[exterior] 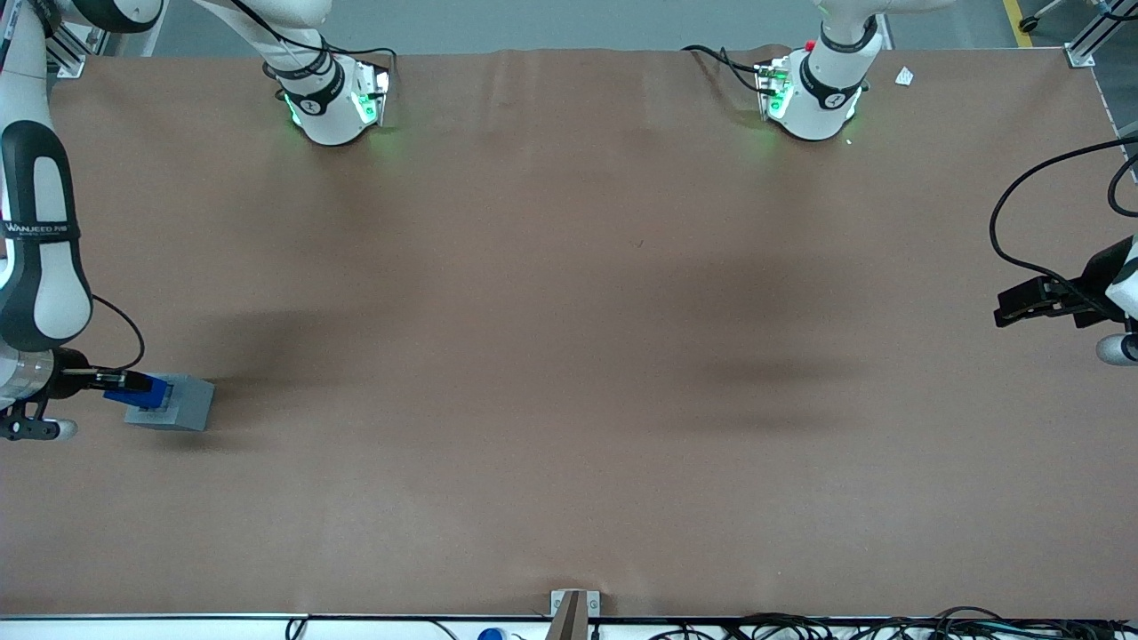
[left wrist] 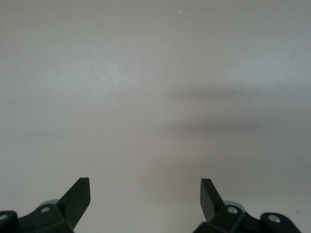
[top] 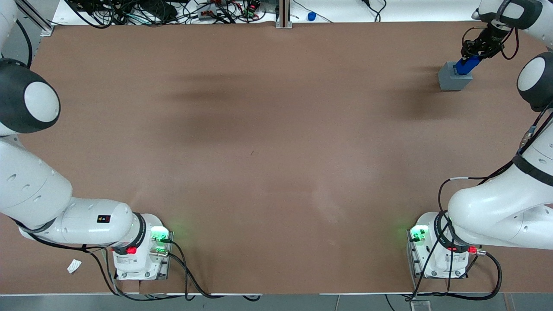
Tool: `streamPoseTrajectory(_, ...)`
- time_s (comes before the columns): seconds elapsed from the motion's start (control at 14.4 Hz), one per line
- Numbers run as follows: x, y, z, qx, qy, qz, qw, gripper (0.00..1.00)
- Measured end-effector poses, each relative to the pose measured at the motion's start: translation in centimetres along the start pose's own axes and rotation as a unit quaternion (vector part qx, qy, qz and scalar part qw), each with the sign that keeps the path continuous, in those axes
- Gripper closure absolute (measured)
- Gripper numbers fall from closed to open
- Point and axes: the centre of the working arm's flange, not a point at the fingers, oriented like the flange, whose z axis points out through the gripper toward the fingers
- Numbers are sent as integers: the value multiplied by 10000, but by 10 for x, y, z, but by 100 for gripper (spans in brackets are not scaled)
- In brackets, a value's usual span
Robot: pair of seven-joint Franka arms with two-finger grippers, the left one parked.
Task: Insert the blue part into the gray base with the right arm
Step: 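Lower the blue cube into the gray base's hole with the right gripper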
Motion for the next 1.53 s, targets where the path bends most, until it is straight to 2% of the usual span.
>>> streamPoseTrajectory(0.83, 1, 0, 10, 7, -72, -16, 10000, 49)
streamPoseTrajectory(1.53, 2, -1, 12, 4, -48, -37, 10000, 49)
